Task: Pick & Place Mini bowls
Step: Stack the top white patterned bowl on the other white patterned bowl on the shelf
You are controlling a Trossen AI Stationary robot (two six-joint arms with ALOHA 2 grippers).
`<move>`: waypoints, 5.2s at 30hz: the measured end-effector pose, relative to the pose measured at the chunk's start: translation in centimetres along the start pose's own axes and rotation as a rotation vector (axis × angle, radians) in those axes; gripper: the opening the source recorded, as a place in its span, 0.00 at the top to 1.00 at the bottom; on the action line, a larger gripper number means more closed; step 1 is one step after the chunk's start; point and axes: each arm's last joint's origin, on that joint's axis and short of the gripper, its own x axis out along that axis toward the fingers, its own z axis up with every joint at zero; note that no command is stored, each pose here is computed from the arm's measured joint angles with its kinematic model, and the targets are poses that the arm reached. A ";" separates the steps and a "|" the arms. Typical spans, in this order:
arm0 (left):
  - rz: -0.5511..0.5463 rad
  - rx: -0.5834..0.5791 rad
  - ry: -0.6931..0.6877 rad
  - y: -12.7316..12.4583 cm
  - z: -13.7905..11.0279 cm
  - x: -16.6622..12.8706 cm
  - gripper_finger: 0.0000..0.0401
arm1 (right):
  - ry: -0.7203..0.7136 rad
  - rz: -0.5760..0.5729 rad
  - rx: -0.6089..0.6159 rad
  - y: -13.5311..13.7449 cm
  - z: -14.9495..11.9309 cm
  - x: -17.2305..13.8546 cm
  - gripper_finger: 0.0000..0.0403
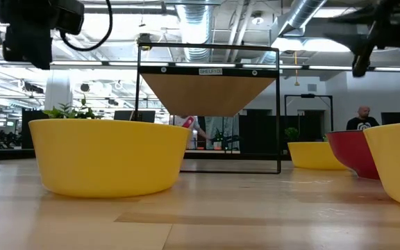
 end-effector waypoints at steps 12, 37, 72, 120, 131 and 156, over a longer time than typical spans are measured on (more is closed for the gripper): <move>-0.082 0.130 -0.131 1.9 -1.4 4.0 0.79 | 0.099 0.114 0.027 3.1 2.5 0.6 0.69; -0.084 0.374 -0.623 6.8 -1.3 0.2 0.79 | 1.016 -0.427 0.062 11.3 6.9 9.6 0.69; -0.232 0.367 -0.565 9.5 -0.9 3.3 0.79 | 1.327 -1.104 0.264 7.5 -7.7 6.6 0.52; -0.271 0.329 -0.562 9.4 -0.8 3.2 0.79 | 1.199 -1.097 0.413 5.8 -11.9 3.8 0.81; -0.271 0.329 -0.563 9.4 -0.8 3.2 0.79 | 1.197 -1.104 0.405 5.8 -12.2 3.9 0.96; -0.304 0.399 -0.658 8.9 -0.3 2.6 0.79 | 1.196 -1.003 0.418 7.1 -11.8 5.1 1.00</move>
